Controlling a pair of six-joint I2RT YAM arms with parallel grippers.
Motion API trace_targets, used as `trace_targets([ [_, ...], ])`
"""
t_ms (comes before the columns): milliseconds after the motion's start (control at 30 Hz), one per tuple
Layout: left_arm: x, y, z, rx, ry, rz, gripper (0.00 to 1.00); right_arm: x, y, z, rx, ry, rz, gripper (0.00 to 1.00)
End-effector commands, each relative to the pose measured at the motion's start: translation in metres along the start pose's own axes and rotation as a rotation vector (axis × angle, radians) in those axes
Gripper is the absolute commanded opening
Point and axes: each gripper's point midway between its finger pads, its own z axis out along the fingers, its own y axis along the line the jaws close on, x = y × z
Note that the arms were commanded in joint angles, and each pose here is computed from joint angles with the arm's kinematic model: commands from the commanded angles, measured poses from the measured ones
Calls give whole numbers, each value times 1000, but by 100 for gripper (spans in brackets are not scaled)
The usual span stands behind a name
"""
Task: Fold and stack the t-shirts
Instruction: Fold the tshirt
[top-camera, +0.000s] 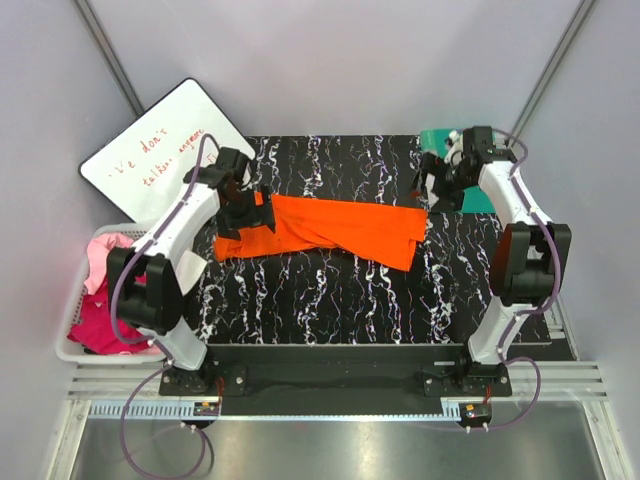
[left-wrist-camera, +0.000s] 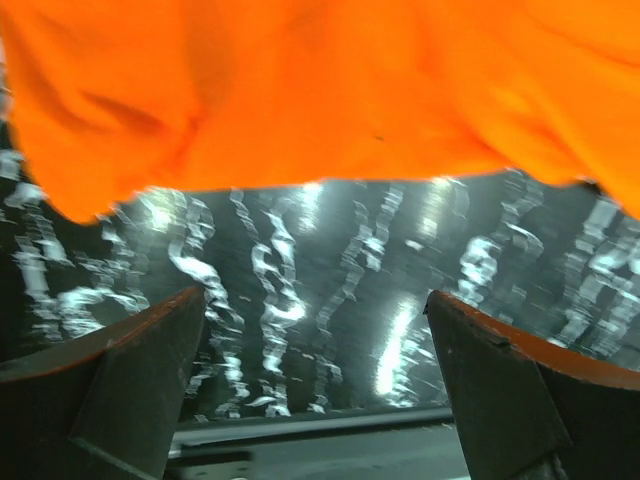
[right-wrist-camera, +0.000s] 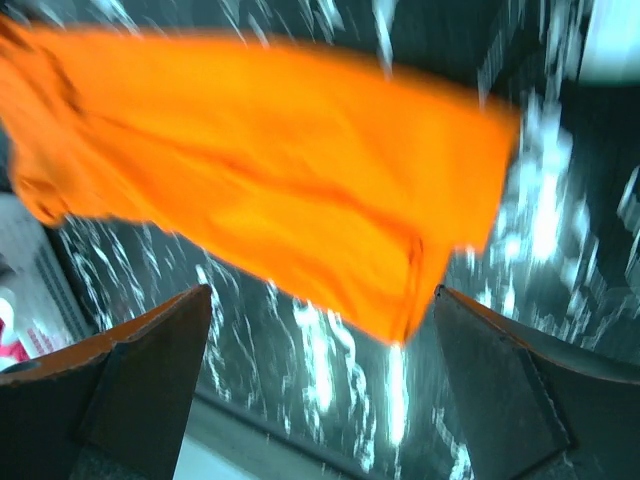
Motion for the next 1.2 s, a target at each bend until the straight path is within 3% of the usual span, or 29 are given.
trace_targets([
  [0,13,-26,-2,162,18,-92,98,-37,20,18,-41,-34,-101,100],
  [133,27,-24,4,151,60,-175,97,-63,20,60,-37,-17,-137,95],
  [167,30,-24,5,150,73,-195,97,-64,22,68,-48,-5,-135,84],
  [267,35,-26,8,148,93,-262,97,-68,19,95,-74,38,-126,65],
  [467,29,-25,20,126,98,-311,98,-72,13,122,-95,73,-103,63],
  [800,20,-30,68,159,215,-468,93,-51,1,138,-102,142,-68,56],
  [1000,12,-18,82,140,231,-550,90,-41,0,141,-110,172,-55,45],
  [1100,12,-14,91,129,249,-573,84,-35,-2,139,-106,184,-43,33],
  [1167,15,-12,99,116,275,-581,79,-26,-8,140,-84,205,-31,32],
])
